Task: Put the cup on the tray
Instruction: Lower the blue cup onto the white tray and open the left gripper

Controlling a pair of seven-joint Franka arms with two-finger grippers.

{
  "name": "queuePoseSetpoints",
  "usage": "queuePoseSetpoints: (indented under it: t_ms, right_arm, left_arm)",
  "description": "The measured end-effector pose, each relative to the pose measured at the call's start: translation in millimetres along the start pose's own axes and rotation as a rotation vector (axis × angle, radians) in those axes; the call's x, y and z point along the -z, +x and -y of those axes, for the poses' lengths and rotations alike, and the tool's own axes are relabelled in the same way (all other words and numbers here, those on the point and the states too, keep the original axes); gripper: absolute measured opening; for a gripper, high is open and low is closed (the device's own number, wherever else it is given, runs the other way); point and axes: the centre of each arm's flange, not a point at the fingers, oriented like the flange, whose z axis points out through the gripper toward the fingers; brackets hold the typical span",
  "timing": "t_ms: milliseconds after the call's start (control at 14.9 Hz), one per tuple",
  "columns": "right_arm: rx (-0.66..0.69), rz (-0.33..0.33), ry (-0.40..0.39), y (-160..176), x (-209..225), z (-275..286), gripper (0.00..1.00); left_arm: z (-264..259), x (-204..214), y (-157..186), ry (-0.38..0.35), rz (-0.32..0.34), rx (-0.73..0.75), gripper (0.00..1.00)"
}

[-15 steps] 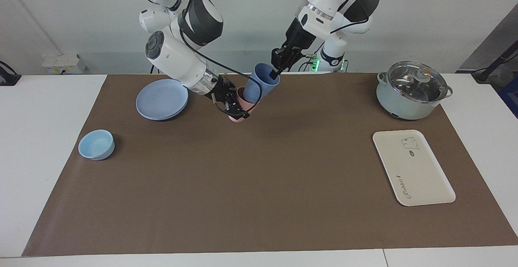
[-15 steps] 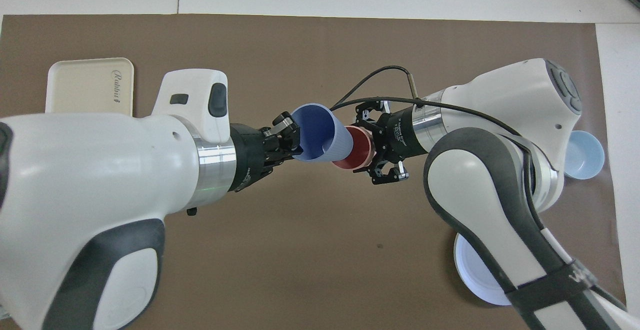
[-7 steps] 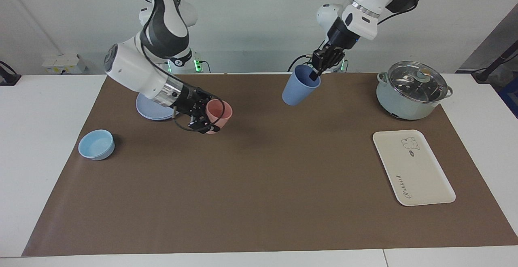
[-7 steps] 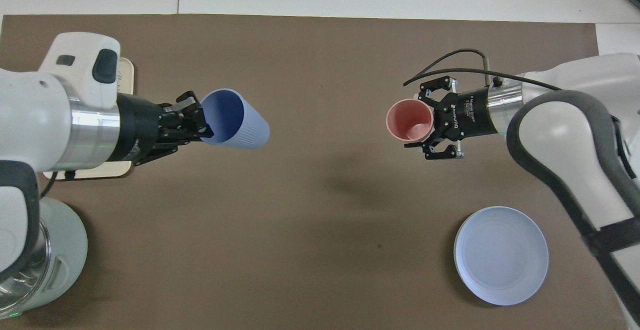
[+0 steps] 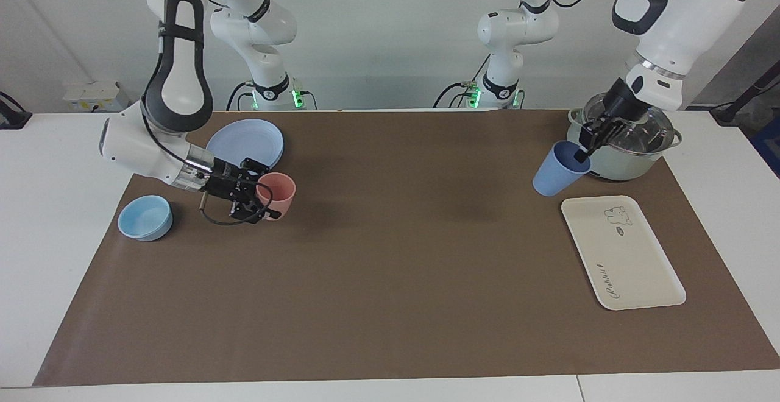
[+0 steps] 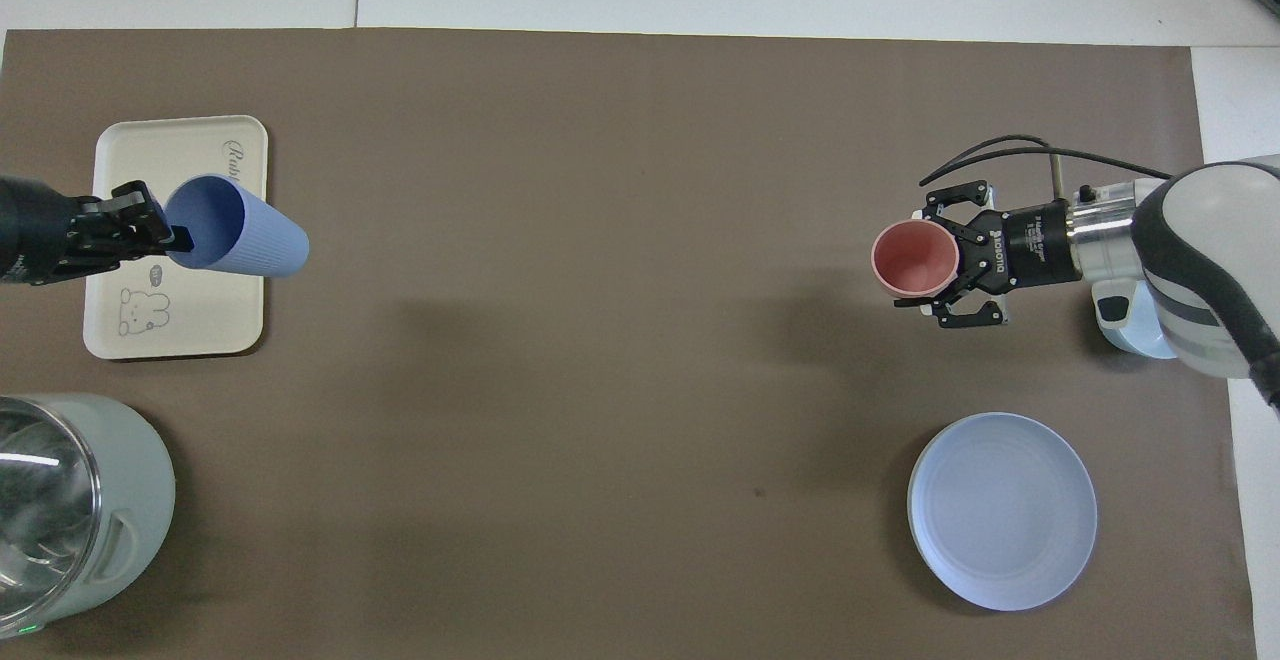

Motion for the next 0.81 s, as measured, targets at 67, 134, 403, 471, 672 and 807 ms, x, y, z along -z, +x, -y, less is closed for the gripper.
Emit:
queuePoseSetpoints:
  t_ms: [67,134,403,471,672,807]
  right_arm:
    - [0.015,0.036,-0.008,20.8,0.4,0.0,0.80]
    - [0.035,0.061,-0.014,43.8,0.9,0.9,0.80]
    - [0.059,0.094,-0.020,92.9,-4.5,13.8,0.80]
    - [0.062,0.094,-0.024,94.9,-6.0,18.1,0.80]
    - [0.083,0.065,-0.027,97.9,1.9,26.1,0.80]
    - [0.085,0.048,-0.021,102.8,11.9,26.6,0.80]
  left_arm:
    - [20.0,-12.9,13.7,0.011,-0.005,-0.031,0.06]
    - [44.3,-25.7,27.5,0.018,-0.008,-0.062,0.06]
    - [128.7,-60.6,61.0,0.040,-0.046,-0.107,0.06]
    - [141.7,-70.5,61.6,0.048,-0.062,-0.110,0.06]
    - [162.1,-101.6,55.9,0.067,-0.083,-0.150,0.06]
    - [170.0,-111.0,54.9,0.072,-0.079,-0.175,0.06]
